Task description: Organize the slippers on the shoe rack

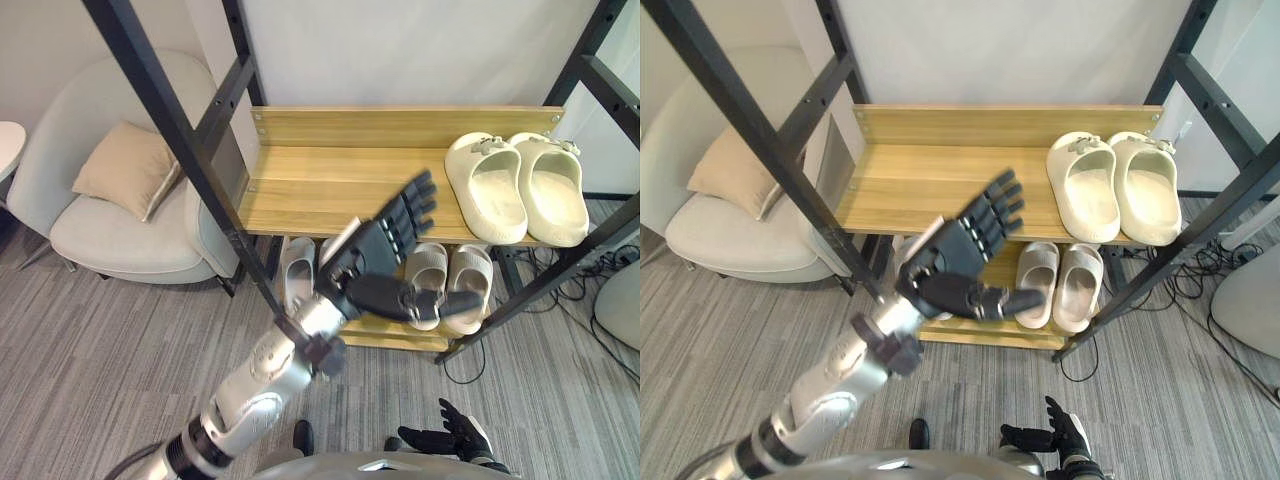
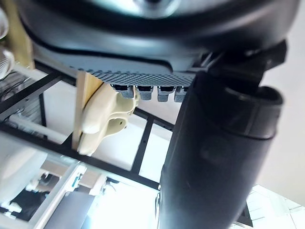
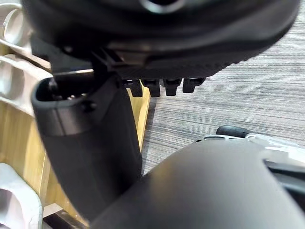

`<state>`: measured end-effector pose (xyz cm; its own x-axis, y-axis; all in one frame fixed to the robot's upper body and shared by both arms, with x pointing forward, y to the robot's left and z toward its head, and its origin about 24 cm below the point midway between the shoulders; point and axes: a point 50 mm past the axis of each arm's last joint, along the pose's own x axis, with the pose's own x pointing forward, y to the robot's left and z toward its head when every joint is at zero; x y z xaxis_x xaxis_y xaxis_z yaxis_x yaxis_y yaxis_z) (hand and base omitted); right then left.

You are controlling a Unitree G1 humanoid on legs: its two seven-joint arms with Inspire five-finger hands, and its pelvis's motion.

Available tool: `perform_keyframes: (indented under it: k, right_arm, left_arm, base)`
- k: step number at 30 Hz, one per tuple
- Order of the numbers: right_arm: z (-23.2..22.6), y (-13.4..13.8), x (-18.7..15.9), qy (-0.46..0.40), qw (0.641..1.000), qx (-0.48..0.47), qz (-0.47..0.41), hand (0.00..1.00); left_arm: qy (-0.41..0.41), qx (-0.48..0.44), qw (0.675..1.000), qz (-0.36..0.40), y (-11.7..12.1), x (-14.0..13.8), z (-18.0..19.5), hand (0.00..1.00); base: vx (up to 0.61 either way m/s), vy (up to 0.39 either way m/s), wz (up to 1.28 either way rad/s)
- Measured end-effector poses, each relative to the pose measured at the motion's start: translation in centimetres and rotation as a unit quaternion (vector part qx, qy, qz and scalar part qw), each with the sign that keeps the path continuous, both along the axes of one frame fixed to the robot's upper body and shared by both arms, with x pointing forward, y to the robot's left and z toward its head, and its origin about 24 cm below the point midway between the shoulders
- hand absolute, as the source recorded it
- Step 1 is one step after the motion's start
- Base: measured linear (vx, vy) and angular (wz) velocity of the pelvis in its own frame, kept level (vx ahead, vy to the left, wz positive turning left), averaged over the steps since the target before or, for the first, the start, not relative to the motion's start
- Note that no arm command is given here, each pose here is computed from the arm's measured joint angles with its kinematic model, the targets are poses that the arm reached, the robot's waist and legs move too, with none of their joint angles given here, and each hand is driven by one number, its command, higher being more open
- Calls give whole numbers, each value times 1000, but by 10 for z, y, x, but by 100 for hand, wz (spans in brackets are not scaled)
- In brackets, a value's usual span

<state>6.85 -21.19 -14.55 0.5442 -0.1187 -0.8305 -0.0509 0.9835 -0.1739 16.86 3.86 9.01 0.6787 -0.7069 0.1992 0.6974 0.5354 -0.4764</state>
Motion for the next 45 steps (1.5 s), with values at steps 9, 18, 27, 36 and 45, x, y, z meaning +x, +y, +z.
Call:
perform_keyframes:
  k: [9,18,27,36,45]
  right_arm:
    - [-4,5,-3,17,999,-3,29,100]
    - [-6,12,-2,20,1000,8,20,100]
    - [-5,15,18,-1,1000,5,0,100]
    - [-4,14,24,-8,1000,-1,-10,100]
    - [-4,7,27,-7,1000,-13,-27,100]
  left_arm:
    - [231,209,950,19,32,-45,-149,100]
    - [286,420,844,170,116,-50,-205,100]
    - [341,497,754,261,157,-59,-226,100]
    - [391,499,707,314,171,-72,-235,100]
    - [388,485,715,321,159,-53,-235,100]
  base:
    - [-67,-4,5]
    - [47,-6,2]
    - [51,-1,-1]
    - [-60,14,-14]
    - [-11,-11,80]
